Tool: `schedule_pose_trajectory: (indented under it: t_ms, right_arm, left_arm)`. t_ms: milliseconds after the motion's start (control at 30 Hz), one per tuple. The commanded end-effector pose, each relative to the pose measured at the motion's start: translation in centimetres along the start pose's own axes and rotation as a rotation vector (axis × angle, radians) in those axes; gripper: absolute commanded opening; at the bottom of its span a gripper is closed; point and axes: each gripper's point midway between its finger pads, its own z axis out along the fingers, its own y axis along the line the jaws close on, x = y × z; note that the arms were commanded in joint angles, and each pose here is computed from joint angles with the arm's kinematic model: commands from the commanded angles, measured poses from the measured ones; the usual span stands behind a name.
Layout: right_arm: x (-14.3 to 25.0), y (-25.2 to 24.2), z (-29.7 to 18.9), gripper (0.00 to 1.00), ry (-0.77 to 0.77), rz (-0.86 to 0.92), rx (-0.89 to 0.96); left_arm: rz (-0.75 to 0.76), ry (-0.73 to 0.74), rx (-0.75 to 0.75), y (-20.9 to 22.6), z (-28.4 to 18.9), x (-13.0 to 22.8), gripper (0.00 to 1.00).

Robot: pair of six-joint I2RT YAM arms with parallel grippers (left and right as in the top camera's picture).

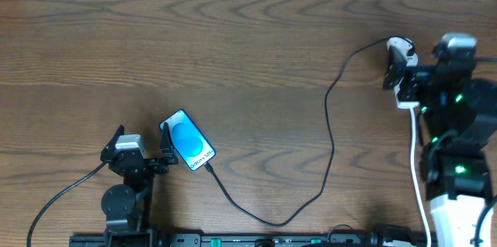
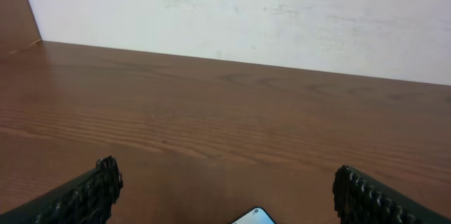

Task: Plug charger to phone and switch on socket

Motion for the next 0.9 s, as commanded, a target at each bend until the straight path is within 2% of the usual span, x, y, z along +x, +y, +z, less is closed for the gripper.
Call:
schedule_pose_trajectory:
  t_ms: [0, 867]
  right_arm:
    - [2.2, 1.0, -0.4, 0.99, -0.017, -0.007, -0.024]
    - [13.4, 2.8, -5.1, 0.99, -0.182, -0.035, -0.030]
  left_arm:
    - [0.001, 0.046, 0.013, -0.1, 0.0, 1.5, 0.98]
    - [0.001, 0.046, 0.013, -0.1, 0.0, 1.5, 0.98]
